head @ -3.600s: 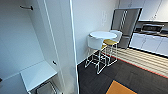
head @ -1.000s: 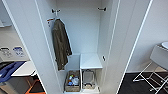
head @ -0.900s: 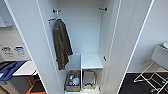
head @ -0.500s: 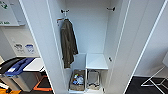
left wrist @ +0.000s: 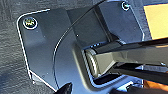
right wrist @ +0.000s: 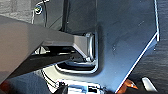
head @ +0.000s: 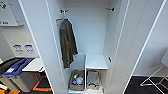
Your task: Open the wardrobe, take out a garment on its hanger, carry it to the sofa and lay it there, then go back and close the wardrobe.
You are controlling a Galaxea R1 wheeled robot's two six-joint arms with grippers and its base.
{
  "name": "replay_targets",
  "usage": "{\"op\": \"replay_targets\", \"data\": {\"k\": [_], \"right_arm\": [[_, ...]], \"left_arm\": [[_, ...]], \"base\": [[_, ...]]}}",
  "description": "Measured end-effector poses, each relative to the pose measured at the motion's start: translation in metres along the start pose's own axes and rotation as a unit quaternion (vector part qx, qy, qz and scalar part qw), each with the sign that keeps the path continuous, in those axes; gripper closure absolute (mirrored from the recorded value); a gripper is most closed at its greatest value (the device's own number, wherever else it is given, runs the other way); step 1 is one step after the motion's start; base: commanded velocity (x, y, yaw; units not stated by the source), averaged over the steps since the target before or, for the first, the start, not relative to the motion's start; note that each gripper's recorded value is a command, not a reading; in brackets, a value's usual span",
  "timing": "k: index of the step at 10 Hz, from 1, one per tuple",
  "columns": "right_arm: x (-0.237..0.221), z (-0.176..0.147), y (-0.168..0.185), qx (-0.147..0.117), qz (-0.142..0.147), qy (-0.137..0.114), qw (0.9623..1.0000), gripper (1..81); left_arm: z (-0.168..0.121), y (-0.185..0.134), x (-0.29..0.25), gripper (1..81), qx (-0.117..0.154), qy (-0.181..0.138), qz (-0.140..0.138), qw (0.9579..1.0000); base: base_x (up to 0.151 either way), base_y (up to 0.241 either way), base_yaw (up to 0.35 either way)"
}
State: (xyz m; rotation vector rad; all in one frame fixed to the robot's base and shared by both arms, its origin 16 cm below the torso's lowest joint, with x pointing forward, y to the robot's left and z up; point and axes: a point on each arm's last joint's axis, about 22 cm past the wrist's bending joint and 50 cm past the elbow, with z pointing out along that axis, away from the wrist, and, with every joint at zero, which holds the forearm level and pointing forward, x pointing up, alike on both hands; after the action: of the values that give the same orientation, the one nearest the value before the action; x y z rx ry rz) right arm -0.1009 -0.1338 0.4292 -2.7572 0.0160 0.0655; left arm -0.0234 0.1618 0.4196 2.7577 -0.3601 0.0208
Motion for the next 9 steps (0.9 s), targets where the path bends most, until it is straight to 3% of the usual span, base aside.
{"op": "replay_targets", "data": {"k": [4, 9], "right_arm": [[0.0, 0.0, 0.0, 0.0, 0.0, 0.0, 1.0, 1.0], [-0.005, 0.0, 0.0, 0.0, 0.001, -0.002, 1.0, 1.0]], "left_arm": [[0.0, 0.0, -0.001, 1.0, 0.0, -0.001, -0.001, 1.0], [0.0, 0.002, -0.007, 1.0, -0.001, -0.003, -0.003, 1.0]], "base": [[0.0, 0.0, 0.0], [0.101, 0.0, 0.0]]}}
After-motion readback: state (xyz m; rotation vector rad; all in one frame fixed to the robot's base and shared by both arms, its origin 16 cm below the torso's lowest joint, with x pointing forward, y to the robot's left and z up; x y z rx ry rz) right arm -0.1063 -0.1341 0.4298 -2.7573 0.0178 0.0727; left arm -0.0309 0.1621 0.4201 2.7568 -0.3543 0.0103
